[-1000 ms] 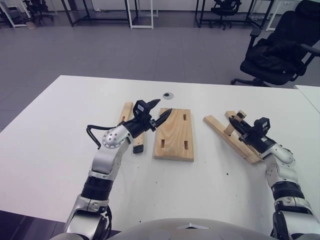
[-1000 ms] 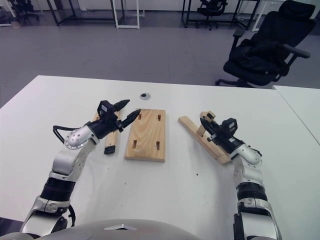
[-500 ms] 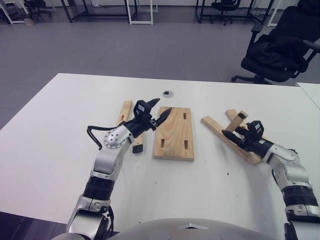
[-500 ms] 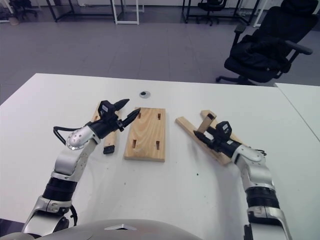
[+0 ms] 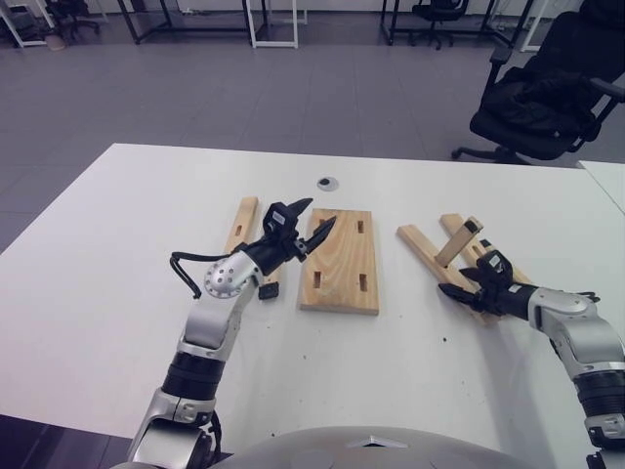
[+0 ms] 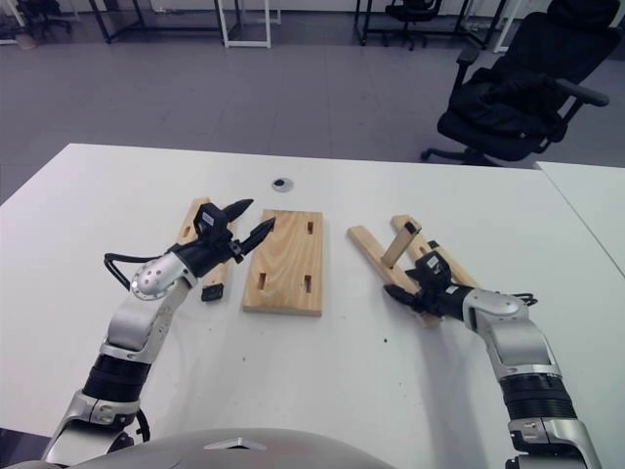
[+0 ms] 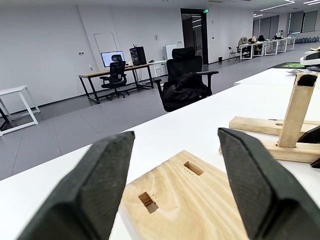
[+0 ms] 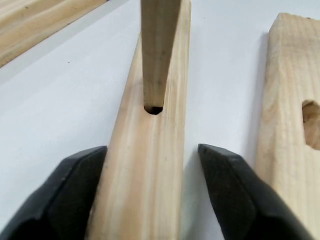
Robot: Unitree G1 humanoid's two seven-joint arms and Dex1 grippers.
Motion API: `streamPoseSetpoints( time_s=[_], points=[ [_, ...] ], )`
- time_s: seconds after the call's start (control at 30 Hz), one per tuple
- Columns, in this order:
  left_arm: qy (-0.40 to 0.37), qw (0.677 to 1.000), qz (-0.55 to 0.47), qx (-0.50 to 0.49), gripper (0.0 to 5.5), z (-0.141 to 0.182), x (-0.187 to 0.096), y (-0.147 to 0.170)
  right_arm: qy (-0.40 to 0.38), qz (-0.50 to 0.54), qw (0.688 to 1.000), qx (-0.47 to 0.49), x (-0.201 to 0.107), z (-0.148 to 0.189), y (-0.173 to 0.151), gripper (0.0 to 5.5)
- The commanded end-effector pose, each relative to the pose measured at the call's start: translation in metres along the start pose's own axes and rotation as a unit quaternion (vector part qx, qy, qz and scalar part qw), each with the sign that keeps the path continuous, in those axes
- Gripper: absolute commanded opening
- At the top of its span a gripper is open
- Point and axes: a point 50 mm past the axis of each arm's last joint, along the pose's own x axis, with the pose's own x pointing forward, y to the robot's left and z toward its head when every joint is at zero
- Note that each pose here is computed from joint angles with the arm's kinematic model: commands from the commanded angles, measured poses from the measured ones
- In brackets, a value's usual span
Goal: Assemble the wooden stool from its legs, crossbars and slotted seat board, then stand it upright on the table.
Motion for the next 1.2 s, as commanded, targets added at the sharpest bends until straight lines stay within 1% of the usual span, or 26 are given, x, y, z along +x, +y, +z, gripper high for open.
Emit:
streamPoseSetpoints(
  time_s=[0.03,0.13,0.23,0.3,0.33,0.4,0.43,0.47,0.53,0.6,0.67,0.8,1.03,1.1,1.2],
  points=[
    [0.007,1.000,0.005,0.004,3.05,-0.001,-0.001,-0.001,0.023,-0.006,1.000,-0.017,0.001,-0.001,0.000,2.69],
    [0.015,1.000,0.010,0.002,3.05,-0.001,0.000,0.000,0.014,0.001,1.000,-0.026,0.004,0.005,0.005,2.14],
    [0.011,0.999,0.028,-0.020,3.05,0.002,0.003,0.004,0.001,-0.007,0.999,-0.050,0.004,0.007,0.006,2.09],
    [-0.003,0.996,0.039,-0.081,3.05,0.006,0.006,0.005,-0.052,-0.017,0.996,-0.069,0.003,0.022,0.007,2.09],
    [-0.022,0.987,0.050,-0.148,3.05,0.008,0.008,0.006,-0.091,-0.017,0.993,-0.077,0.003,0.035,0.008,2.09],
    [-0.078,0.939,0.056,-0.330,3.05,0.016,0.013,0.005,-0.159,-0.013,0.981,-0.107,0.002,0.057,0.016,2.09],
    [-0.094,0.912,0.054,-0.397,3.05,0.017,0.015,0.003,-0.181,-0.010,0.976,-0.116,0.003,0.064,0.022,2.09],
    [-0.100,0.885,0.047,-0.451,3.05,0.017,0.017,0.000,-0.203,0.002,0.970,-0.131,0.006,0.072,0.031,2.09],
    [-0.093,0.858,0.026,-0.505,3.05,0.019,0.021,-0.007,-0.235,0.028,0.958,-0.161,0.014,0.084,0.052,2.09],
    [-0.084,0.846,0.011,-0.527,3.05,0.023,0.024,-0.012,-0.268,0.052,0.947,-0.171,0.021,0.096,0.070,2.09],
    [-0.067,0.846,0.000,-0.529,3.05,0.024,0.025,-0.014,-0.292,0.067,0.939,-0.170,0.025,0.103,0.082,2.09],
    [-0.051,0.847,-0.005,-0.529,3.05,0.022,0.025,-0.016,-0.306,0.099,0.929,-0.184,0.026,0.106,0.101,2.09],
    [-0.053,0.852,0.014,-0.521,1.87,0.017,0.024,-0.015,-0.304,0.113,0.927,-0.190,0.024,0.104,0.105,2.09],
    [-0.055,0.849,0.041,-0.524,1.48,0.012,0.022,-0.012,-0.302,0.116,0.927,-0.192,0.025,0.102,0.107,2.09],
    [-0.051,0.850,0.057,-0.522,1.07,0.007,0.021,-0.014,-0.298,0.121,0.926,-0.196,0.025,0.099,0.110,2.09]
  ],
)
